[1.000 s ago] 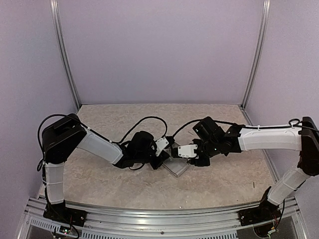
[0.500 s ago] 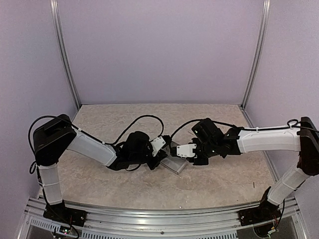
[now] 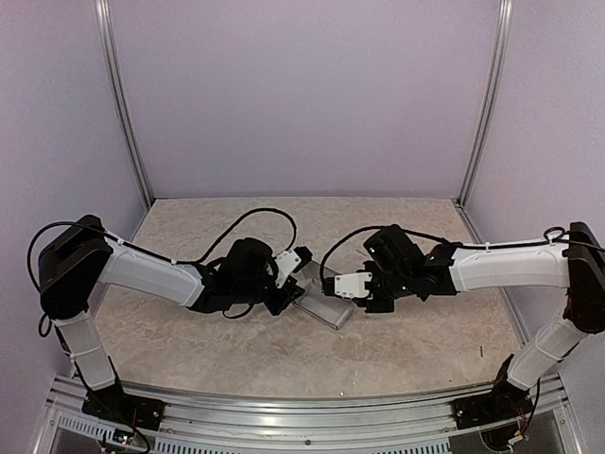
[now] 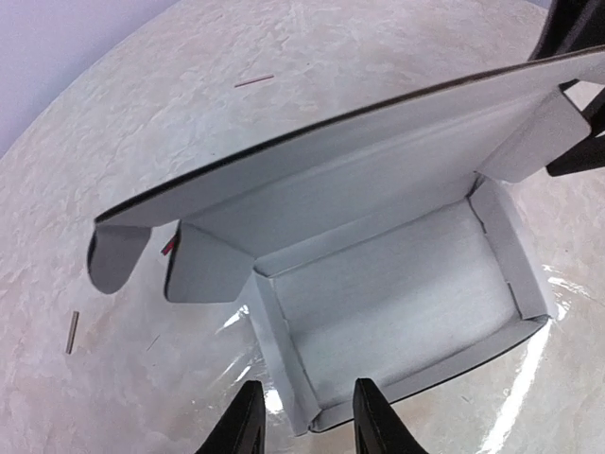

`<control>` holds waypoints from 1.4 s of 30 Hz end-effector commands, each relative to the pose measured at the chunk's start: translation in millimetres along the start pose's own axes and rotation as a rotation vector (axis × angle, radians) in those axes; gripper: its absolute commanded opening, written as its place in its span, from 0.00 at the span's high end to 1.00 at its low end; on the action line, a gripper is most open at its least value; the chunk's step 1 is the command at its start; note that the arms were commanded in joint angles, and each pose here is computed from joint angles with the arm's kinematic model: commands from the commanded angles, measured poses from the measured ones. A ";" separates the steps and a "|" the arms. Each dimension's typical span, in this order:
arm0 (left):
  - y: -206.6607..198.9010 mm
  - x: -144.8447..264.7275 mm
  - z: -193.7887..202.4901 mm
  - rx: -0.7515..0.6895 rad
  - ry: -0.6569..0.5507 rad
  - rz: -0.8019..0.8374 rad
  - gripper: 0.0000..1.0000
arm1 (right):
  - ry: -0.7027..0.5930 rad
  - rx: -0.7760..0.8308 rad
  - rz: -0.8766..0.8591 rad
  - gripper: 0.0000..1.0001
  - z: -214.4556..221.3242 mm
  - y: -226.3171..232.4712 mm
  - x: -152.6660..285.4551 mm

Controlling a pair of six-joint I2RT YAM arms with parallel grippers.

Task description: Fold the paper box

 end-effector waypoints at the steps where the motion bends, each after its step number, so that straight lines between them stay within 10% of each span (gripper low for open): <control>1: 21.2 -2.3 -2.4 0.019 0.028 -0.052 0.67 | 0.008 0.011 -0.008 0.70 2.8 6.1 -4.6; 10: 35.0 -22.8 -19.1 -0.023 -0.037 -0.019 0.68 | 0.011 0.008 -0.010 0.70 4.1 6.7 -4.7; 25: 28.7 -31.3 -36.2 -0.045 -0.127 0.059 0.99 | 0.006 -0.016 -0.040 0.70 -0.4 9.2 -11.8; 42: 23.7 -41.1 -40.4 -0.059 -0.115 0.093 1.00 | -0.024 -0.150 0.012 0.74 -24.5 -14.9 -7.9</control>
Point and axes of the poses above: each gripper's point midway between its finger pads, its own x axis back along the fingers, its own y axis along the line the jaws close on, z = x × y, the point moved 4 cm from there along x, back along the fingers, and after that the axes turned 12 degrees about -x, right-handed, at the moved point
